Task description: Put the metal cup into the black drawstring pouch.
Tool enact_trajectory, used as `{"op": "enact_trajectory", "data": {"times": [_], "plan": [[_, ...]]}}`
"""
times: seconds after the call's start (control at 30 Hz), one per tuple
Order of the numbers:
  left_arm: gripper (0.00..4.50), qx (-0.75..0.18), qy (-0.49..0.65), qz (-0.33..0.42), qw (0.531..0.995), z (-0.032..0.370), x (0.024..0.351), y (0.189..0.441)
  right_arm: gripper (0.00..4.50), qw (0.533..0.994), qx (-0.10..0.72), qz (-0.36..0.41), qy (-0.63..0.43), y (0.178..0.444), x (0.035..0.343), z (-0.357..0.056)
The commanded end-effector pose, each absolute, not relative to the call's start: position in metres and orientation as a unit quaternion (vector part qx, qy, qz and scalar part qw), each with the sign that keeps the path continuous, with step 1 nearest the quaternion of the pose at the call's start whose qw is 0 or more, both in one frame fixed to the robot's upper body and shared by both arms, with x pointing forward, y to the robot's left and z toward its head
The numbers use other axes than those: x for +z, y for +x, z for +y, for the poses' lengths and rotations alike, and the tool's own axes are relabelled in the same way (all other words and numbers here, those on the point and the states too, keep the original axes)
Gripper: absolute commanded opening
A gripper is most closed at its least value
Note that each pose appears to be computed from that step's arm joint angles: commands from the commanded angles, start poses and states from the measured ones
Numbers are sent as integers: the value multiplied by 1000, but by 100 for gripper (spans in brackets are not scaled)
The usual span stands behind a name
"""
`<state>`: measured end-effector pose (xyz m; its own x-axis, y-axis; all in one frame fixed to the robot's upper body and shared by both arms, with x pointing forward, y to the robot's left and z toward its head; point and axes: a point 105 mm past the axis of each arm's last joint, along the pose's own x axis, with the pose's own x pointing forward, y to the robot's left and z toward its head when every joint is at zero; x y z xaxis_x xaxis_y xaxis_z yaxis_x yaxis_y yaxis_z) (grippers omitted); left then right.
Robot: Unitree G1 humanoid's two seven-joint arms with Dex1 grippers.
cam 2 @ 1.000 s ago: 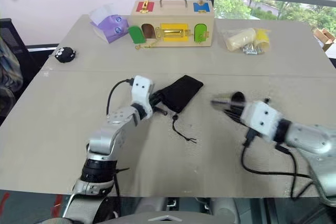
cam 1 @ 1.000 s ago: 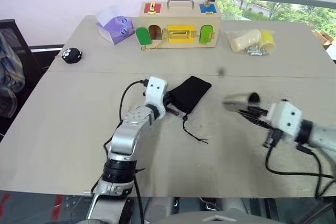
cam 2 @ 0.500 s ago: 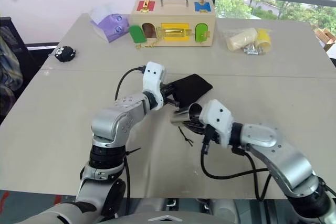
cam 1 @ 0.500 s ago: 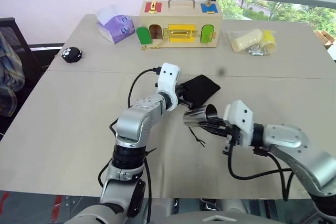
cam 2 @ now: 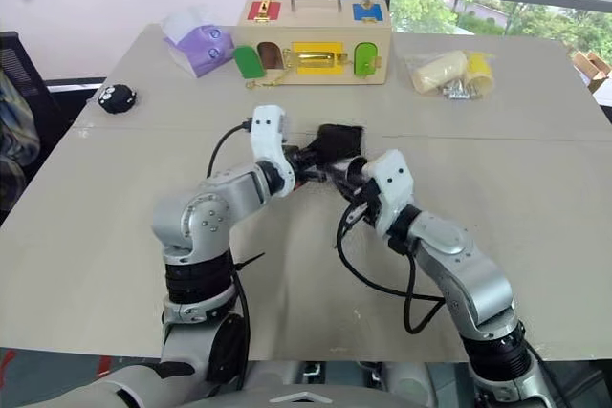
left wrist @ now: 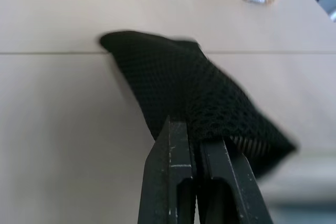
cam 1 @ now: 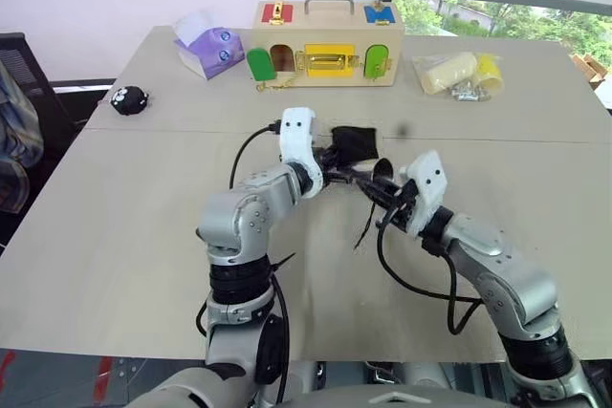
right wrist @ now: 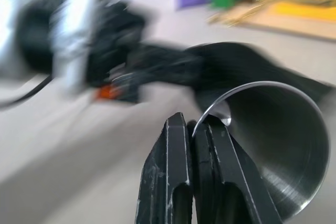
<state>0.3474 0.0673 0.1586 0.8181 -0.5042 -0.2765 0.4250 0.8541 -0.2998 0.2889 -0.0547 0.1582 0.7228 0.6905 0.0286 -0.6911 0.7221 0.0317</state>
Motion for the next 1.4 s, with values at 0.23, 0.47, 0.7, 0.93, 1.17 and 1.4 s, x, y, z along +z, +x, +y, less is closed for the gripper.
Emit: {"op": "enact_trajectory", "data": {"times": [0.23,0.47,0.7,0.93,1.17,1.4], "plan": [[0,-271,-121,163,941,57,167,340,5,938,337,-50,58,292,180,-59],[0,-279,-125,165,938,54,165,338,5,921,371,-58,102,286,187,-47],[0,-289,-126,161,935,52,167,337,5,912,390,-42,119,287,185,-40],[0,-317,-139,154,925,45,170,330,5,934,349,-43,60,306,178,-43],[0,-348,-167,143,911,38,178,324,5,919,391,-55,-9,310,168,-19],[0,-358,-187,135,905,40,184,323,5,864,465,-77,-178,304,141,-7]]}}
